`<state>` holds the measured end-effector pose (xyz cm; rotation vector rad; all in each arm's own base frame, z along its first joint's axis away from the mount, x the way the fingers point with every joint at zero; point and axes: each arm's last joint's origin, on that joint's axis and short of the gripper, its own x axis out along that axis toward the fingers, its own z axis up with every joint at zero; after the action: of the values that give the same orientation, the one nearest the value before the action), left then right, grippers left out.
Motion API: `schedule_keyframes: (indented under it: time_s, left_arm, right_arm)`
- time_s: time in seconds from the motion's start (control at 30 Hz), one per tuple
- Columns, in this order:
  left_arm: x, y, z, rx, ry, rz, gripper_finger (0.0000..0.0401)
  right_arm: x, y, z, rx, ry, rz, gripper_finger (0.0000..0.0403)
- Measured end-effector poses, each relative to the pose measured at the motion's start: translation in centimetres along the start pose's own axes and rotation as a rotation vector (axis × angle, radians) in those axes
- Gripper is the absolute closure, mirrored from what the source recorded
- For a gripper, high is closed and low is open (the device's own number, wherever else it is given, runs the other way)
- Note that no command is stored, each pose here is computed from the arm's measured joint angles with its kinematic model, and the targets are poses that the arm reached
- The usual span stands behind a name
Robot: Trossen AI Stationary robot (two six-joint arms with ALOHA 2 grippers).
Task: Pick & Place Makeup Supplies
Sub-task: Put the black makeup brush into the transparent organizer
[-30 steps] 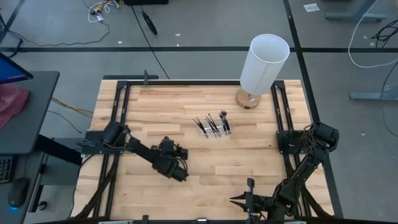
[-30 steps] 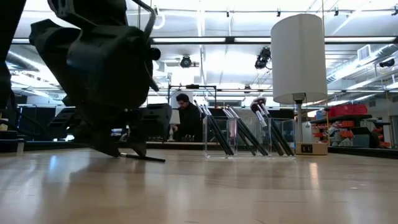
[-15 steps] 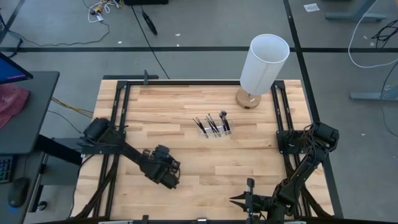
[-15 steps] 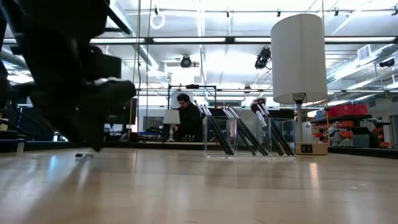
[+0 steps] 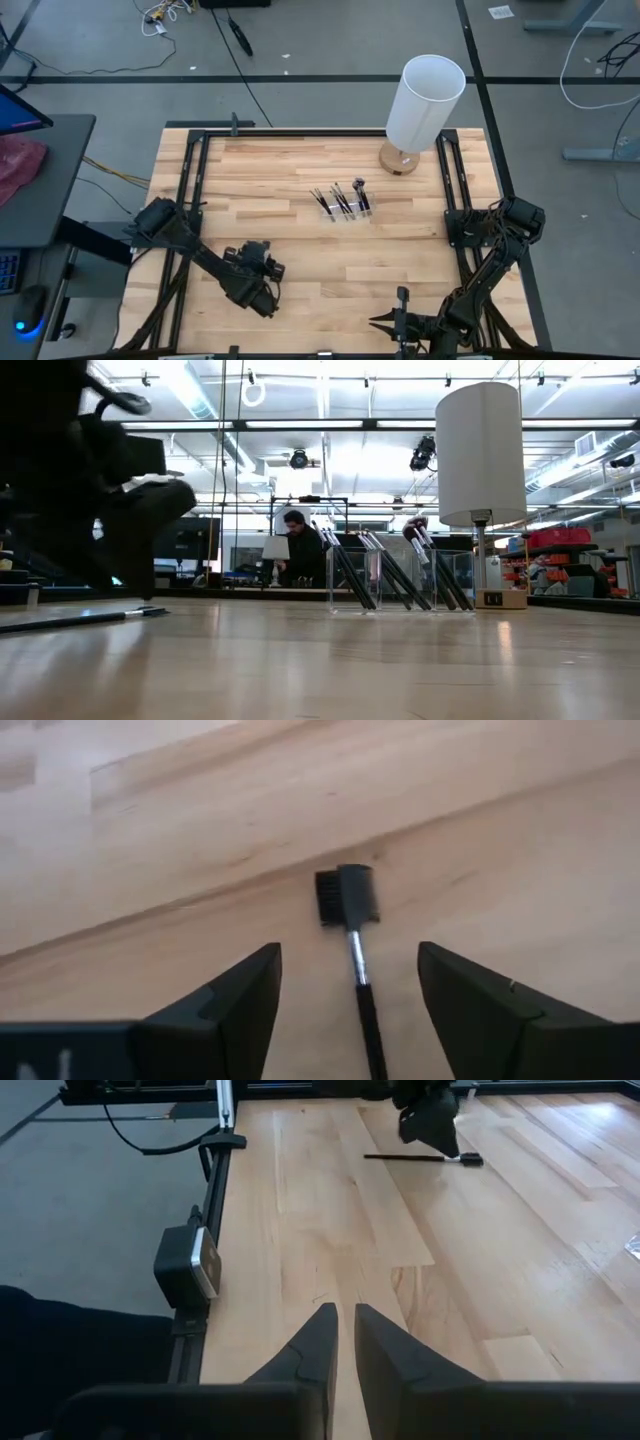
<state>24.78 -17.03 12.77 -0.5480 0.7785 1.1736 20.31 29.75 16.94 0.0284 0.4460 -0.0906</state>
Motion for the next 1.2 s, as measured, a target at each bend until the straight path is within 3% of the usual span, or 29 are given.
schedule_keyframes:
  time_s: [0.23, 0.47, 0.67, 0.83, 0.97, 1.2]
  left_arm:
    - [0.2, -0.4, -2.2, 0.082, -0.01, -0.06, 0.0177]
    - [-1.0, 1.8, -4.1, 0.023, -0.08, -0.074, 0.0183]
    - [0.5, 2.3, -5.9, -0.023, -0.143, -0.136, 0.0183]
    - [1.3, 2.0, -6.6, -0.005, -0.169, -0.102, 0.0186]
    - [1.2, 2.2, -6.8, 0.016, -0.177, -0.107, 0.0213]
    - [1.4, 2.9, -7.8, 0.073, -0.196, -0.166, 0.03]
  right_arm:
    - [0.0, 0.0, 0.0, 0.002, -0.001, 0.001, 0.0362]
    - [0.0, 0.0, 0.0, 0.007, -0.002, 0.0, 0.0362]
    - [0.3, -0.2, 0.2, 0.011, -0.003, -0.008, 0.0362]
    - [0.7, -0.3, 0.4, 0.021, -0.006, -0.016, 0.0362]
    - [0.7, -0.4, 0.5, 0.027, -0.007, -0.018, 0.0362]
    - [0.7, -0.3, 0.5, 0.032, -0.01, -0.015, 0.0362]
